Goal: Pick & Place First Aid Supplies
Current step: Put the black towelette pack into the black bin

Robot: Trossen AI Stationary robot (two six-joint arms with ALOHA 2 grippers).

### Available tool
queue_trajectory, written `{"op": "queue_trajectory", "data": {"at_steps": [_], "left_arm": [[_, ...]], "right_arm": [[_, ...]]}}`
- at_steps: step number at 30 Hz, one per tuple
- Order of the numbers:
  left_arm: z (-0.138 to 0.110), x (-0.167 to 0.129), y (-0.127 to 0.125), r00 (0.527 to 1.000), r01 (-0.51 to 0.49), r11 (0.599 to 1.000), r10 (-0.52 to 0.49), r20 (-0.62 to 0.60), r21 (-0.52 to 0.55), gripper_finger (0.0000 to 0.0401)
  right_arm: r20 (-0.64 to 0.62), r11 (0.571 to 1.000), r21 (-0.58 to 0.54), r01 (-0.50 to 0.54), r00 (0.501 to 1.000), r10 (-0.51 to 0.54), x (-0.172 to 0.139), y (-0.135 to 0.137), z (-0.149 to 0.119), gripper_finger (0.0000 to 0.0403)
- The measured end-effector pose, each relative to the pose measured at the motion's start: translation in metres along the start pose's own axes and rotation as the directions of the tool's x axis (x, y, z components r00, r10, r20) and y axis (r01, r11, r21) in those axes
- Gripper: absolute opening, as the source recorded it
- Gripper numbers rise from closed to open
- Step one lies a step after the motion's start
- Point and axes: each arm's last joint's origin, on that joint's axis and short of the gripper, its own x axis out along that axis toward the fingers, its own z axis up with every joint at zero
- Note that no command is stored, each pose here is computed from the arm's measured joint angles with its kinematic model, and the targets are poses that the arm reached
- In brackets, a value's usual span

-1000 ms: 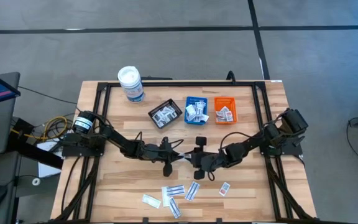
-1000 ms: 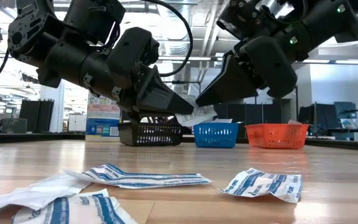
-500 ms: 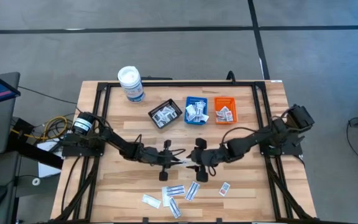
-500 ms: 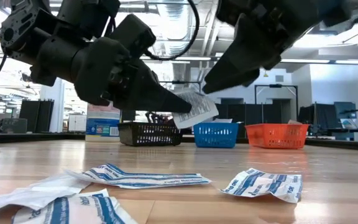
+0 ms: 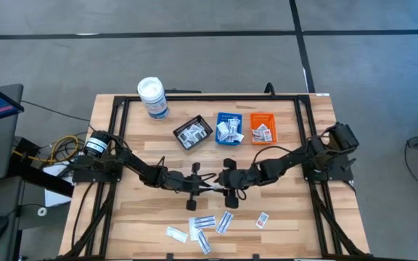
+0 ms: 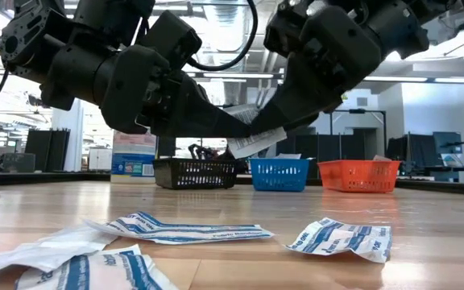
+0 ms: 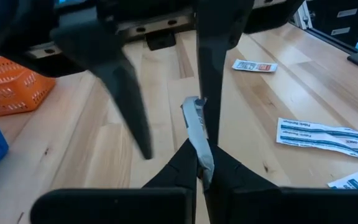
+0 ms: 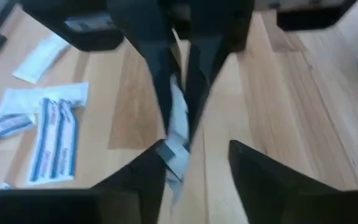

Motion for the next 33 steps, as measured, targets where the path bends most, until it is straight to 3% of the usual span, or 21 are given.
{"op": "queue_trajectory", "data": {"at_steps": [8, 11, 18, 28, 33], "left_arm": [[0.0, 0.0, 0.0, 1.0, -0.004, 1.0, 0.004, -0.006, -0.001, 0.0008], [-0.001, 0.0, 0.0, 1.0, 0.006, 1.0, -0.006, -0.007, 0.0, 0.001], [0.0, 0.0, 0.0, 1.0, 0.002, 1.0, -0.002, -0.003, -0.002, 0.0009], [-0.001, 0.0, 0.0, 1.0, 0.006, 1.0, -0.006, -0.01, -0.015, 0.0012], [-0.001, 0.0, 0.0, 1.0, 0.003, 1.0, -0.003, -0.01, -0.022, 0.0009]], "right_arm": [[0.009, 1.0, -0.004, -0.027, 1.0, 0.028, 0.0, 0.0, 0.002, 0.004], [0.007, 0.998, -0.02, -0.056, 0.998, 0.056, 0.0, 0.001, 0.002, 0.001], [0.022, 0.999, -0.014, -0.05, 0.998, 0.05, -0.018, -0.001, 0.012, 0.0033], [0.017, 0.999, -0.012, -0.041, 0.999, 0.041, -0.043, -0.003, 0.022, 0.0002], [0.007, 0.998, -0.024, -0.06, 0.998, 0.06, -0.041, 0.004, 0.018, 0.0019]]}}
